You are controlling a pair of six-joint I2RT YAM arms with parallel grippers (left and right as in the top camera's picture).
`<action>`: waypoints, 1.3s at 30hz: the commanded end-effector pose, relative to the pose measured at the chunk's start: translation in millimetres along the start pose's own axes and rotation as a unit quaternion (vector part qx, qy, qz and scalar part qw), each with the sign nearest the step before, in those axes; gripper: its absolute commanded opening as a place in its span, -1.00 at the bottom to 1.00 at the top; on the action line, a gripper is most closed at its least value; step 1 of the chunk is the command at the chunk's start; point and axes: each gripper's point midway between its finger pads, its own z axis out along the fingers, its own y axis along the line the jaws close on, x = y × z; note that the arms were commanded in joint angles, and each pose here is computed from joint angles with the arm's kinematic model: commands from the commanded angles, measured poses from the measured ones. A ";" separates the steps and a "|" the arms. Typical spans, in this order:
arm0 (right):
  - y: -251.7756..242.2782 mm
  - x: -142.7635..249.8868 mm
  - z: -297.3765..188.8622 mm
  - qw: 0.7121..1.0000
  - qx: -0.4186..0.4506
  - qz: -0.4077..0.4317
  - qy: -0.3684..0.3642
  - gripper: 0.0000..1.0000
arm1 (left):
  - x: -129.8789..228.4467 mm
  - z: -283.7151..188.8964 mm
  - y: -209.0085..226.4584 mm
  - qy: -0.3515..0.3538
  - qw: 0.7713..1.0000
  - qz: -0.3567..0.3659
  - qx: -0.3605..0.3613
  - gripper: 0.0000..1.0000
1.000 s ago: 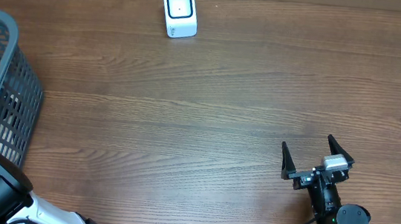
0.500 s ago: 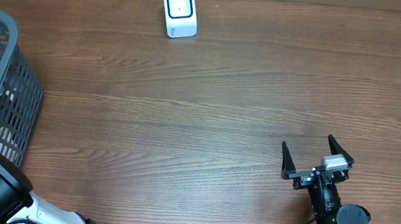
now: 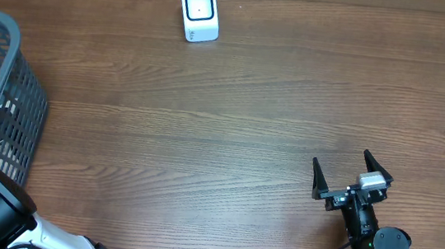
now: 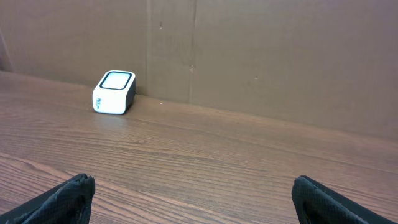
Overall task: Scan the item barcode
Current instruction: 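Grasp the clear labeled plastic bag in the basket with the left gripper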
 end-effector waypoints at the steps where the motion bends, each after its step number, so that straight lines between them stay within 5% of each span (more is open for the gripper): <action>1: -0.3 2.0 -0.1 1.000 0.001 0.003 -0.002 1.00 | 20.8 15.0 0.3 0.025 1.000 0.002 -0.005 0.40; 17: -0.4 2.0 -0.1 1.000 0.001 0.003 -0.002 0.99 | 29.2 30.0 0.7 0.015 1.000 0.003 -0.009 0.30; 20: -0.3 2.0 -0.1 1.000 0.001 0.003 -0.002 1.00 | 30.2 31.2 0.6 0.017 1.000 0.003 -0.008 -0.06; 23: -0.3 2.0 -0.1 1.000 0.001 0.003 -0.002 1.00 | 30.1 31.2 0.6 0.017 1.000 0.003 -0.008 -0.88; 24: -0.3 2.0 -0.1 1.000 0.001 0.003 -0.002 0.99 | 29.9 31.0 0.6 0.017 1.000 0.003 -0.008 -0.92; 39: -0.3 2.0 -0.1 1.000 0.001 0.003 -0.002 1.00 | -19.9 -33.0 1.9 -0.004 1.000 -0.003 -0.005 -0.92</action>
